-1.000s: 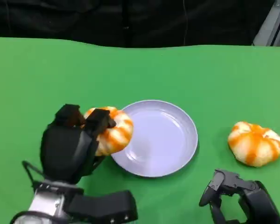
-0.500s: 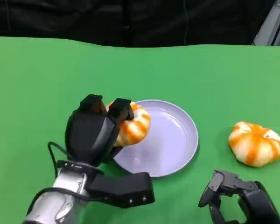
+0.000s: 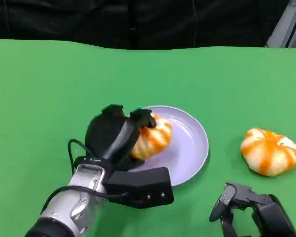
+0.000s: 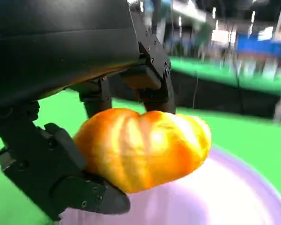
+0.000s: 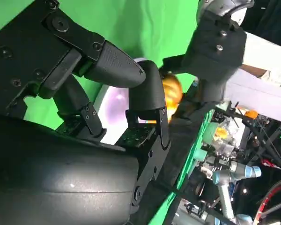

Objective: Grasp the bread from the table and place it into the plate.

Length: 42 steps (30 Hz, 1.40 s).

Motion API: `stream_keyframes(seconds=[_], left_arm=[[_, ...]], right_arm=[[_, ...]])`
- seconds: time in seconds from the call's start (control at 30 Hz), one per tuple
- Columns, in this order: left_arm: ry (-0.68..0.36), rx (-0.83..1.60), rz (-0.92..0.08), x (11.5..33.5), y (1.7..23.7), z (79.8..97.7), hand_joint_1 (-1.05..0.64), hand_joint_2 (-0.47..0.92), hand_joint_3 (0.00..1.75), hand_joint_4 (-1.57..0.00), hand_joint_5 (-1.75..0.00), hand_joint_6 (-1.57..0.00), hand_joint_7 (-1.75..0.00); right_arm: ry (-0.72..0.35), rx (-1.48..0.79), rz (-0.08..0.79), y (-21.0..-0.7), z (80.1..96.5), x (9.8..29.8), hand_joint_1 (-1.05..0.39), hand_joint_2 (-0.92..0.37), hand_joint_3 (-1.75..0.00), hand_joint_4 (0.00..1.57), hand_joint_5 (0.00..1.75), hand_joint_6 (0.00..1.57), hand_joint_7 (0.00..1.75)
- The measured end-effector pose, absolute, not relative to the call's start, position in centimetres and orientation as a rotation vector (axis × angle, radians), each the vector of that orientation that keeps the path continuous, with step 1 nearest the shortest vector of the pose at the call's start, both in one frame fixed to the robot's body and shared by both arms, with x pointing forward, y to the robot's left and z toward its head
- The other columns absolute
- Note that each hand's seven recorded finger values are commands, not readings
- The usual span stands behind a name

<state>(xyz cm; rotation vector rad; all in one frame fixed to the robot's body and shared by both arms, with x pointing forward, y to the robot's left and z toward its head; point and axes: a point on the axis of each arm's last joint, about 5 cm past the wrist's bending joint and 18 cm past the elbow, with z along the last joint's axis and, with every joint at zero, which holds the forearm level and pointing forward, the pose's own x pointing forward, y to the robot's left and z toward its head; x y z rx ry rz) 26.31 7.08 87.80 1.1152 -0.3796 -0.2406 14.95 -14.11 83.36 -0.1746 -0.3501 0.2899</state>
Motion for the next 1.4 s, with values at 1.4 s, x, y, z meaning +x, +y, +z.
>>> stream_keyframes(seconds=[1.4], left_arm=[[-0.43,0.897,-0.21,17.9,15.5,89.2,-0.58,0.92,0.2,-0.41,-0.3,-0.4,-0.13]], right_arm=[[-0.339,-0.166,0.281,-14.2,83.4,14.8,-0.51,-0.34,-1.48,0.9,1.75,0.81,1.51]])
